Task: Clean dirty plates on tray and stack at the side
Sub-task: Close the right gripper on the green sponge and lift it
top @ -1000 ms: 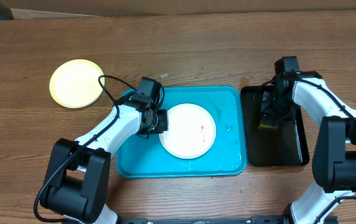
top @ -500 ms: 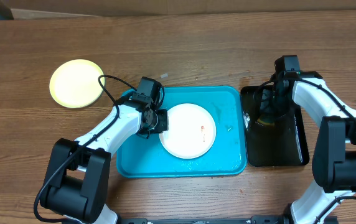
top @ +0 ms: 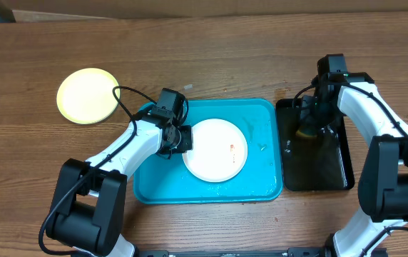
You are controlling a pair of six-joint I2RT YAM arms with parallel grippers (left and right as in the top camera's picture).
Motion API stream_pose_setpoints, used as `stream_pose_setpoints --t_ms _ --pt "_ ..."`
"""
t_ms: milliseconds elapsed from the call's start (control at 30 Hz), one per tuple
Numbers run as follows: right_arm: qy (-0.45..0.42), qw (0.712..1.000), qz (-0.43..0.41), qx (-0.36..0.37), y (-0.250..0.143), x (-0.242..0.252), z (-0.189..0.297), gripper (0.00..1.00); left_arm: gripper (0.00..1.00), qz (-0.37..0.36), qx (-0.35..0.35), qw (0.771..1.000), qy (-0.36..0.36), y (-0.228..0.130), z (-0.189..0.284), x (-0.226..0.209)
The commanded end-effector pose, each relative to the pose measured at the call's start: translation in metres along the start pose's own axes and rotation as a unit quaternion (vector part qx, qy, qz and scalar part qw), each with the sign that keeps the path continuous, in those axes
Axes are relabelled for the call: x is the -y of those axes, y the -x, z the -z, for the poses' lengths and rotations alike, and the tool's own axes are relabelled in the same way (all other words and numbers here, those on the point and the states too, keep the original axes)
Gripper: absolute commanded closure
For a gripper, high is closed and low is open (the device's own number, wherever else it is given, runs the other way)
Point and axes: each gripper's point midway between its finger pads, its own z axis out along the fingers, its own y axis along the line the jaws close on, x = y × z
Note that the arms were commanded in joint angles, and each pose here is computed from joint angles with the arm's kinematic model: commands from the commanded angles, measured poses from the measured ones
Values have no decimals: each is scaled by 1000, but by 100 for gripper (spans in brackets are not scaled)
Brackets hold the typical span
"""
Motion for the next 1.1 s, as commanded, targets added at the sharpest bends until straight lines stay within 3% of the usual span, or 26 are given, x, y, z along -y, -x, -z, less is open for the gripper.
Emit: stream_pose_setpoints --t_ms 0,67,133,333,400,467,567,700,967,1067 --pt "0 999 6 42 15 -3 28 96 85 5 -7 1000 9 -5 -5 -4" --pt "0 999 6 42 14 -3 28 96 86 6 -14 1000 10 -7 -12 -5" --pt "1 999 6 45 16 -4 30 96 96 7 -14 1000 7 -6 -12 -4" --pt "-2 999 9 32 14 -7 56 96 96 9 -11 1000 2 -1 -9 -1" --pt "-7 999 45 12 3 -11 61 96 96 9 -10 1000 2 2 -6 1" --pt "-53 997 58 4 -4 -4 62 96 96 21 -9 1000 2 4 -3 2" --pt "-174 984 1 43 2 23 69 96 96 32 -6 999 1 9 2 3" --pt "-172 983 34 53 4 9 69 96 76 38 -1 999 5 18 9 0" --pt "-159 985 40 47 -1 -1 67 96 82 41 -1 999 6 20 11 -1" --pt "-151 987 43 40 -3 -3 66 96 78 37 -4 999 12 17 9 -1"
